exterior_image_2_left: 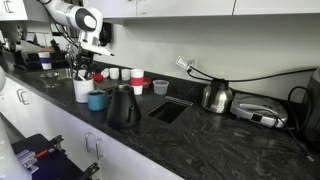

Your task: Take the lid off the white jar and place it on the counter

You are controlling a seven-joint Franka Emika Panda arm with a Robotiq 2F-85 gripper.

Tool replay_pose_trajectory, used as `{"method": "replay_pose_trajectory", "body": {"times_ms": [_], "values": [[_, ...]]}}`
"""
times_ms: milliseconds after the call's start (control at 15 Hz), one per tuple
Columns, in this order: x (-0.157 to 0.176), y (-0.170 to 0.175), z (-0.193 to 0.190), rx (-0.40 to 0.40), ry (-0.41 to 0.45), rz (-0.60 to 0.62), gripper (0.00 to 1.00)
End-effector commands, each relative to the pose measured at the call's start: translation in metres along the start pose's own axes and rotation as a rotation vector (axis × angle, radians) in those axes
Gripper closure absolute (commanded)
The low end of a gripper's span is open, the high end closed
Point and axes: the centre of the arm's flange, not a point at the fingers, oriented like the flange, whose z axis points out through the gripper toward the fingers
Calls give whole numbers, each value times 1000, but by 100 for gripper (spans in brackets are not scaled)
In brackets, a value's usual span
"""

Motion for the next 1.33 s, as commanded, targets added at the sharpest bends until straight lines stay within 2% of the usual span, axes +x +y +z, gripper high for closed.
{"method": "replay_pose_trajectory", "body": {"times_ms": [0, 200, 600, 867, 1067, 1267], "values": [[1, 13, -11, -76, 46, 45, 79], [4, 17, -29, -155, 75, 68, 79], [6, 10, -51, -162, 120, 57, 79], [14, -7, -71, -226, 116, 22, 79], [43, -34, -86, -270, 124, -65, 79], [89, -62, -78, -290, 107, -171, 79]]}}
